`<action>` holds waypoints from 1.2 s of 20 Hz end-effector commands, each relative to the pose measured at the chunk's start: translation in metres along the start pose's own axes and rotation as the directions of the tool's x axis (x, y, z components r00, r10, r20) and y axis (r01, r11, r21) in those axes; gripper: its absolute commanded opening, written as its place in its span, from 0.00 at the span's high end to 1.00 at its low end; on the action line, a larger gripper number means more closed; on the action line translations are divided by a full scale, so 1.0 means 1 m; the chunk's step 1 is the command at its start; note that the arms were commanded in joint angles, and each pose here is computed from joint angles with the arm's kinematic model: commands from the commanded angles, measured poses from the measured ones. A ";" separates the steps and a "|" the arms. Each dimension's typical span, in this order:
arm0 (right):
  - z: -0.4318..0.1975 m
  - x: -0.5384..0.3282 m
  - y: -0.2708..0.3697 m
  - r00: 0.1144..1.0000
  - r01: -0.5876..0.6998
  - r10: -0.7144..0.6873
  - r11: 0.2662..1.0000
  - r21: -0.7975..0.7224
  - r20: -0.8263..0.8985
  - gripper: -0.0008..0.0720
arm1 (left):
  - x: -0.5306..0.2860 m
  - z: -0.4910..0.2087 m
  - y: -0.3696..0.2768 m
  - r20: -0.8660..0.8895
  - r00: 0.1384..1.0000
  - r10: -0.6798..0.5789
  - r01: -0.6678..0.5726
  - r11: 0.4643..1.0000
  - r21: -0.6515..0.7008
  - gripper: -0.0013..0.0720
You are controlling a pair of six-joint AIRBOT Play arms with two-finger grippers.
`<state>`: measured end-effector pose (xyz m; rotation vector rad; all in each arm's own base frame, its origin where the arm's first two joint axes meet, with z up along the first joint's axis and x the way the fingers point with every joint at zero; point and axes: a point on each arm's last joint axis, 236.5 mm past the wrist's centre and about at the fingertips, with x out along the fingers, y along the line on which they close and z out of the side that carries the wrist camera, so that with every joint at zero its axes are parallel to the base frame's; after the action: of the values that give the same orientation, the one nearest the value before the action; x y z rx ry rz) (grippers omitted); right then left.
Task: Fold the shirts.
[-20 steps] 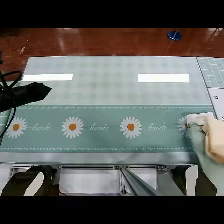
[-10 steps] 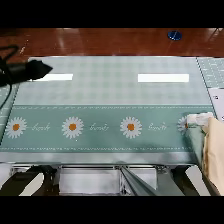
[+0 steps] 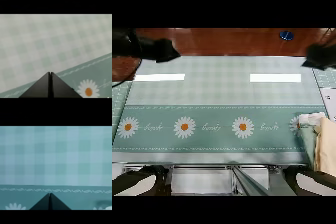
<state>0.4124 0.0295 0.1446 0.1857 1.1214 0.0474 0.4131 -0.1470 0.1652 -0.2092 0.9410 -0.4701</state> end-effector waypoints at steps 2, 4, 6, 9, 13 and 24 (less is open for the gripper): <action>-0.016 0.084 0.027 0.979 0.159 -0.179 0.970 -0.185 -0.099 0.96 | 0.038 -0.073 0.066 -0.215 0.960 0.179 -0.191 0.981 -0.033 0.96; -0.020 0.093 0.022 0.975 0.162 -0.182 0.975 -0.152 -0.128 0.96 | 0.038 -0.058 0.071 -0.158 0.969 0.190 -0.198 0.979 -0.039 0.96; -0.023 0.094 0.020 0.974 0.153 -0.172 0.979 -0.133 -0.147 0.96 | 0.036 -0.045 0.073 -0.109 0.974 0.197 -0.202 0.979 -0.040 0.96; -0.022 0.092 0.015 0.971 0.172 -0.192 0.975 -0.139 -0.142 0.96 | 0.036 -0.044 0.073 -0.106 0.975 0.197 -0.202 0.978 -0.041 0.96; -0.022 0.092 0.016 0.972 0.170 -0.190 0.975 -0.139 -0.142 0.96 | 0.038 -0.045 0.074 -0.110 0.974 0.197 -0.203 0.978 -0.042 0.96; -0.022 0.092 0.016 0.972 0.170 -0.190 0.975 -0.139 -0.141 0.96 | 0.041 -0.046 0.075 -0.117 0.973 0.197 -0.203 0.978 -0.044 0.96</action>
<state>0.4339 0.0592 0.0562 -0.0341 1.2809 -0.0312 0.4181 -0.0990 0.0813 -0.1361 1.0727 -0.2726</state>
